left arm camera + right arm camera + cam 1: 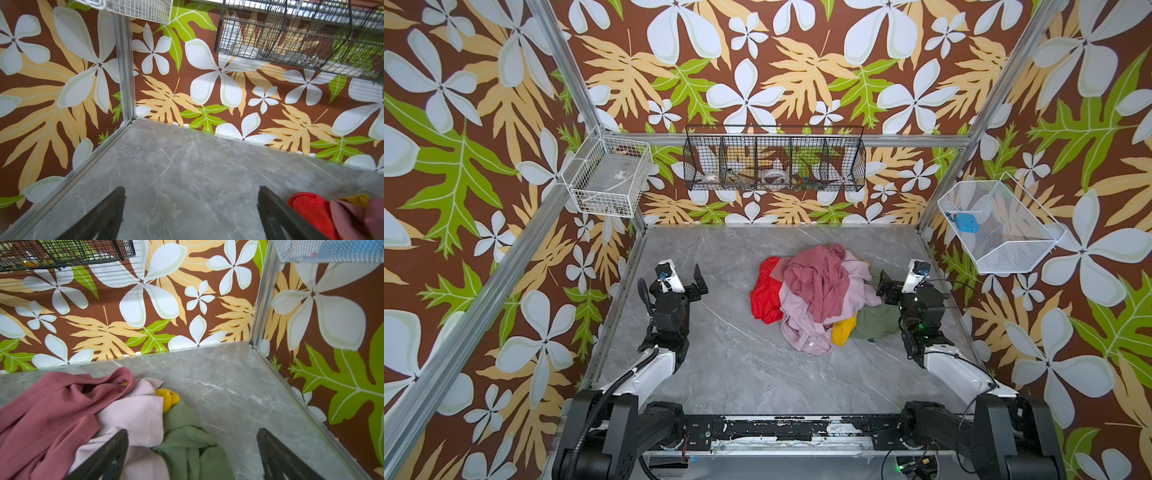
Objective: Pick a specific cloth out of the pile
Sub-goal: 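Reach the right gripper down to the olive green cloth at the pile's edge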
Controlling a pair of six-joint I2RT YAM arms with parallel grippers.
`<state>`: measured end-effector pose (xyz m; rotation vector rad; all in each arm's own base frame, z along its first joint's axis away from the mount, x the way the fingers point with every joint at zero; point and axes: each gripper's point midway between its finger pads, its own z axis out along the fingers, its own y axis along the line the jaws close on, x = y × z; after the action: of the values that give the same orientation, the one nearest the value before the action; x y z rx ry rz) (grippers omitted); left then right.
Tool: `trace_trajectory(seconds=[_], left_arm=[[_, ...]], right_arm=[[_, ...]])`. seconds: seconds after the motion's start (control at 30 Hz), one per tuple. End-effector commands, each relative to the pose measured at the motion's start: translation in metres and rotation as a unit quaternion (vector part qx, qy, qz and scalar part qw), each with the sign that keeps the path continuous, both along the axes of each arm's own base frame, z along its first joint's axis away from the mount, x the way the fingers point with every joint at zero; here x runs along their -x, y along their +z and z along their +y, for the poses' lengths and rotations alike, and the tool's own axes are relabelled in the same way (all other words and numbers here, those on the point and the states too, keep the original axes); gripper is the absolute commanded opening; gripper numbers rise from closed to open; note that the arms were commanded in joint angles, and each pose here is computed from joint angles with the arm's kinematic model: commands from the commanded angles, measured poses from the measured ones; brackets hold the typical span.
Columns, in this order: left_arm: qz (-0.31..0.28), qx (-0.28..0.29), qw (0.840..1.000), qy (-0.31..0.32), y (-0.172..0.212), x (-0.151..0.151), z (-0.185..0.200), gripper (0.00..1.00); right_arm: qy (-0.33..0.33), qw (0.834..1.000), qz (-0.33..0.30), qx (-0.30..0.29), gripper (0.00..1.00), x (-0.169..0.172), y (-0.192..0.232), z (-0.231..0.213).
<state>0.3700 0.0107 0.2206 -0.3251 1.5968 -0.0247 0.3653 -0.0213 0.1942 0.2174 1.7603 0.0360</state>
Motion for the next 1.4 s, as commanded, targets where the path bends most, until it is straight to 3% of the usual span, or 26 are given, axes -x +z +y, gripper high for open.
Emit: trace_trajectory(seconds=[0.0, 0.13, 0.47, 0.6, 0.87, 1.07, 1.3, 1.37], left_arm=[[0.045, 0.070, 0.996, -0.010, -0.023, 0.007, -0.005, 1.00], [0.045, 0.100, 0.994, -0.028, -0.023, 0.010, -0.016, 1.00], [0.066, 0.088, 0.992, -0.062, -0.035, 0.023, -0.039, 1.00], [0.081, 0.072, 0.990, -0.092, -0.039, 0.023, -0.056, 1.00], [0.093, 0.057, 0.988, -0.113, -0.045, 0.024, -0.071, 1.00], [0.105, 0.049, 0.985, -0.132, -0.047, 0.020, -0.082, 1.00], [0.118, 0.038, 0.983, -0.136, -0.050, 0.017, -0.093, 1.00], [0.120, 0.041, 0.983, -0.134, -0.051, 0.017, -0.093, 1.00]], right_arm=[[-0.006, 0.996, 0.051, -0.079, 0.98, 0.018, -0.021, 0.005], [0.004, 0.984, 0.080, -0.158, 0.98, 0.029, -0.032, 0.012], [-0.036, 0.933, 0.174, -0.313, 0.81, 0.060, -0.092, -0.012], [-0.005, 0.917, 0.223, -0.331, 0.69, 0.066, -0.109, 0.005], [-0.014, 0.904, 0.282, -0.323, 0.67, 0.082, -0.133, 0.016], [-0.012, 0.896, 0.331, -0.295, 0.63, 0.070, -0.149, 0.024], [-0.032, 0.887, 0.352, -0.297, 0.43, 0.063, -0.166, 0.019], [-0.035, 0.889, 0.348, -0.295, 0.33, 0.063, -0.168, 0.018]])
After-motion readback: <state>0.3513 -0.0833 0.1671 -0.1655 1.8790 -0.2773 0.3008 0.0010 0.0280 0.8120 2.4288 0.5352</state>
